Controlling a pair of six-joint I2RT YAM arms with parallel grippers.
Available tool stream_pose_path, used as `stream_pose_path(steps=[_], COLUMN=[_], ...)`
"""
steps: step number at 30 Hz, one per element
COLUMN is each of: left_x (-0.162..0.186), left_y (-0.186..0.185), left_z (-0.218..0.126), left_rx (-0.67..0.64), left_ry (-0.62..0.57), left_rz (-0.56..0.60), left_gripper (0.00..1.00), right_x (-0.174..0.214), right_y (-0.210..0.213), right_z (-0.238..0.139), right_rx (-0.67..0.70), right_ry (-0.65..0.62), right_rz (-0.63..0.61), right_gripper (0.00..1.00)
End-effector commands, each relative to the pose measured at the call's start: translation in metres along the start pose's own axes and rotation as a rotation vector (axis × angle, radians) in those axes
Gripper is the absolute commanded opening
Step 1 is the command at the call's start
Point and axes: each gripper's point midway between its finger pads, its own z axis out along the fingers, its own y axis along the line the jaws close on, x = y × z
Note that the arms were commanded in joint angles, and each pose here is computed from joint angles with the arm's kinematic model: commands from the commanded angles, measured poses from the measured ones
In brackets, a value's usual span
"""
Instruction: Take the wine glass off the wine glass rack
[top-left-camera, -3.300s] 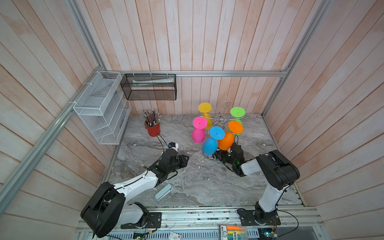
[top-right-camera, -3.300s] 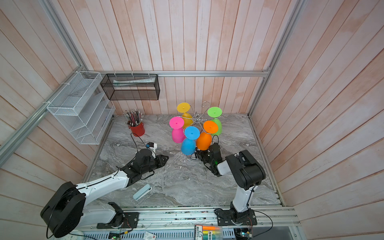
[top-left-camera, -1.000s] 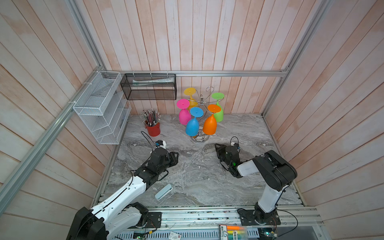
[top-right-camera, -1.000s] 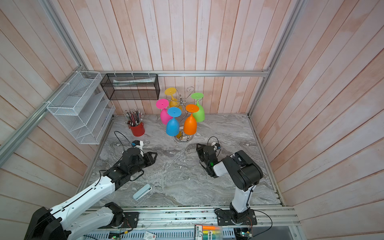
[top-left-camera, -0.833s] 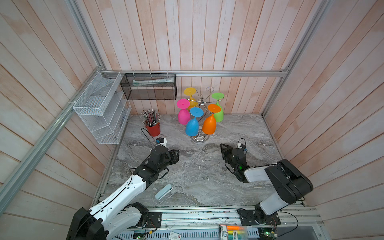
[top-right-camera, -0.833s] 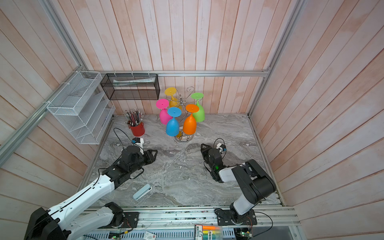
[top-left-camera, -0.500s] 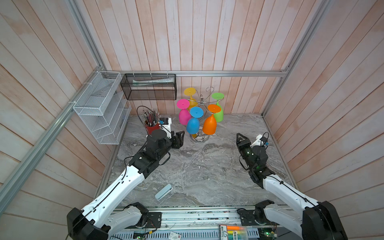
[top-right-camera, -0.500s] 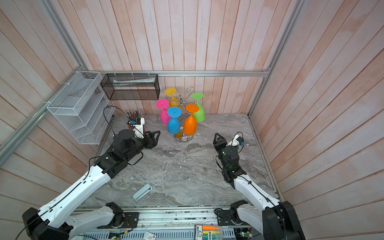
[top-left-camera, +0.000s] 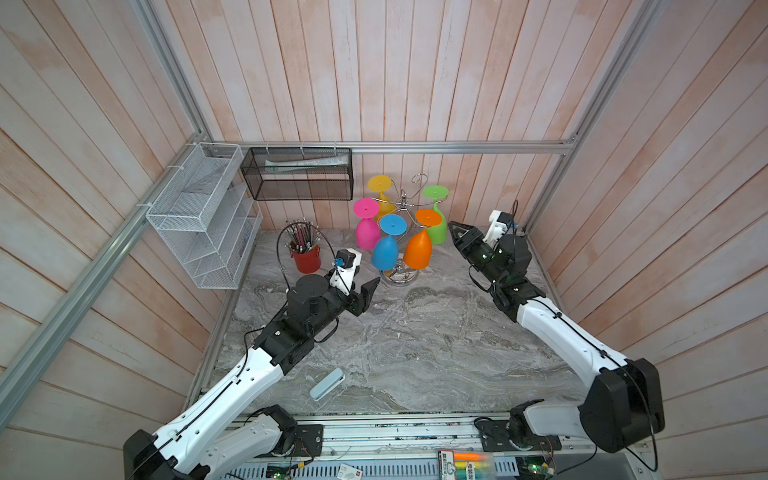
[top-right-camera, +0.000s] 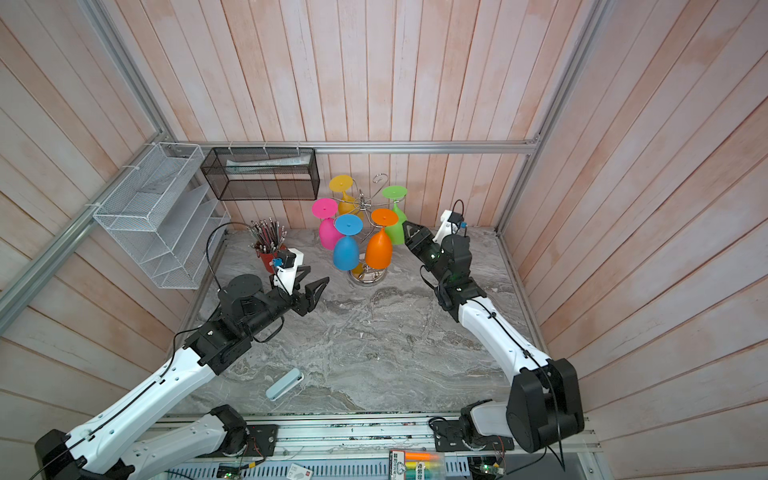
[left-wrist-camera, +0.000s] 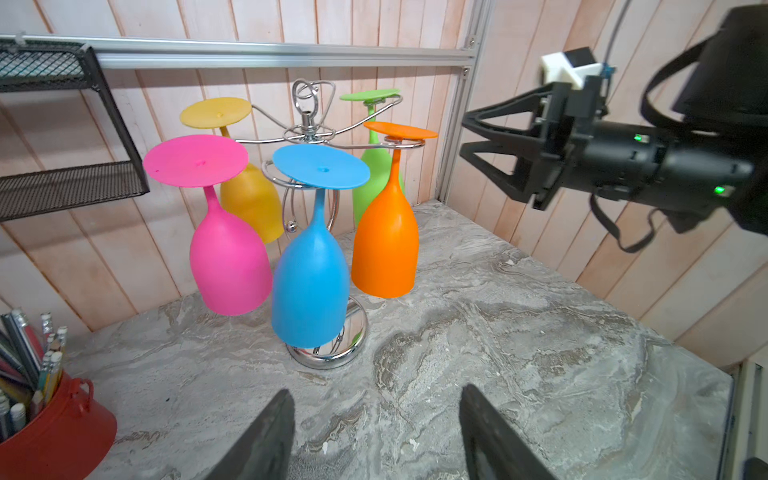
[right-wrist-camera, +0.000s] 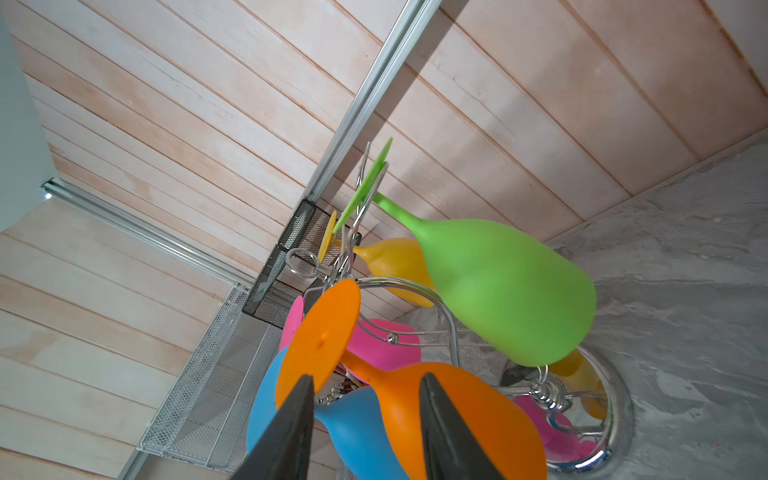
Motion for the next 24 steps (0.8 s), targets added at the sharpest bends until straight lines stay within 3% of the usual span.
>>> stream_pose_path(steps=[1,24], left_x=[-0.005,-0.002], left_y=[-0.010,-0.007], left_z=[0.002,0.001], left_rx=[0.050,0.028], left_ry=[-0.047,-0.046], left_rz=[0.047,0.032], left_gripper=[0.65,0.65], right_x=[0.003,0.000], right_y=[0.010,0.012], right_z=[0.014,0.040], right_rx=[-0.032,-0.086], right_ry=[0.063,0.077], right_rz=[-0.009,0.111], right_gripper=[0.42,0.34])
